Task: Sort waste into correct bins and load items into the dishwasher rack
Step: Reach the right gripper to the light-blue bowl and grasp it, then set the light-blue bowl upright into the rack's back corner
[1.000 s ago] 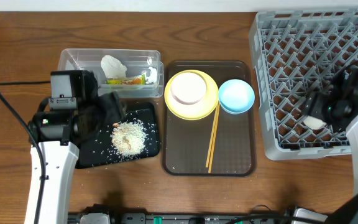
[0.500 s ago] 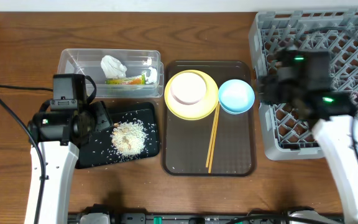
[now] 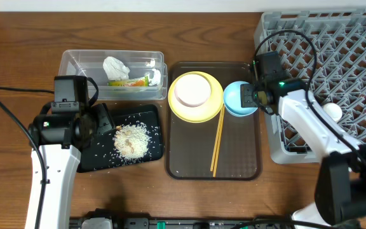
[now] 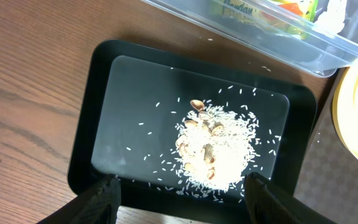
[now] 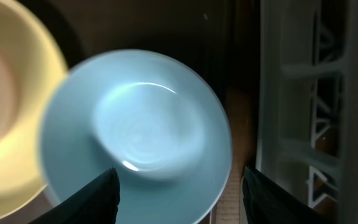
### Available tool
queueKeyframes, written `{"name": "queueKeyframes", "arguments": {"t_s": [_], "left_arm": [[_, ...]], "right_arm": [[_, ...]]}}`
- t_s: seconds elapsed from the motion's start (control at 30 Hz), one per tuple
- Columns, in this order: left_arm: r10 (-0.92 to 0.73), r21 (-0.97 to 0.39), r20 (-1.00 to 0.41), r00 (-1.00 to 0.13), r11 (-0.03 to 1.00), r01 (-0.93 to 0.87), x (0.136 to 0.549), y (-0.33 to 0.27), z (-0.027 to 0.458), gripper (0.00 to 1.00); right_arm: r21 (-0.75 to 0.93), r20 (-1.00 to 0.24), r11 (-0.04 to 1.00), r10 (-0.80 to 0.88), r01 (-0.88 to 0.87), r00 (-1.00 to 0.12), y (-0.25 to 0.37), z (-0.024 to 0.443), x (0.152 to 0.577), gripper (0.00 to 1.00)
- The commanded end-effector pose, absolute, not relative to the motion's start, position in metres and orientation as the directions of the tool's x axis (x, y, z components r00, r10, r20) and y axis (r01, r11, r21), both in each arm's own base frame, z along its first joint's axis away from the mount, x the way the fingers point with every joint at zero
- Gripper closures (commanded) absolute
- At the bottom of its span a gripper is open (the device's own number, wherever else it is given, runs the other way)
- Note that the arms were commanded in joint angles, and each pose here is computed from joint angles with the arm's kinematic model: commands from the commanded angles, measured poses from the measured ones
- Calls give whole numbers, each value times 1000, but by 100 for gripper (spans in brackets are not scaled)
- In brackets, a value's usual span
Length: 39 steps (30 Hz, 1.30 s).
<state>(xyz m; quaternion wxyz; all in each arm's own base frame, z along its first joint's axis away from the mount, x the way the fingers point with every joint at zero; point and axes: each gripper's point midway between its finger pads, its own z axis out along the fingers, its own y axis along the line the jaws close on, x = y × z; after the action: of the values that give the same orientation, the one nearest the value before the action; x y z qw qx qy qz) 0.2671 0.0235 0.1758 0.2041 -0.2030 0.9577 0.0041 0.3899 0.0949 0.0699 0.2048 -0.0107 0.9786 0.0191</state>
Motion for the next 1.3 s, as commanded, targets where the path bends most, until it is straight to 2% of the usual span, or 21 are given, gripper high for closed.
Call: {"name": "queueKeyframes", "arguments": {"t_s": [0.0,0.2,0.3,0.43,0.5,0.73,0.9,1.1,1.27], "left_arm": [[-405,-69,-404,-820,908,-414,267,28,179,34],[-405,-69,-404,-820,908,-414,267,28,179,34],[-405,-69,-404,-820,907,-415,267,28,179,33],[-405,-69,-404,-820,907,-415,267,28,179,33],[-405,-69,-404,-820,907,-415,267,28,179,33],[-405,-72,-402,-821,908,-413,267,27,179,33],[-405,-72,-402,-821,908,-413,267,27,179,33],[-405,-72,-402,-821,908,-413,267,27,179,33],[-405,-72,-402,-821,908,-413,267,27,179,33]], "right_arm": [[5,-373,1000,28,28,-928,91,52,390,39],[-6,-314,998,52,57,-948,90,27,385,44],[-2,-320,998,59,63,-945,90,30,385,61],[5,-351,998,68,70,-934,88,42,389,89],[-4,-368,997,73,80,-927,83,48,391,98],[1,-424,995,88,97,-901,77,71,395,99],[-75,-572,981,103,178,-814,49,122,406,99],[-275,-801,927,-73,257,-594,7,223,429,99],[-456,-837,833,-282,314,-468,-14,281,449,99]]}}
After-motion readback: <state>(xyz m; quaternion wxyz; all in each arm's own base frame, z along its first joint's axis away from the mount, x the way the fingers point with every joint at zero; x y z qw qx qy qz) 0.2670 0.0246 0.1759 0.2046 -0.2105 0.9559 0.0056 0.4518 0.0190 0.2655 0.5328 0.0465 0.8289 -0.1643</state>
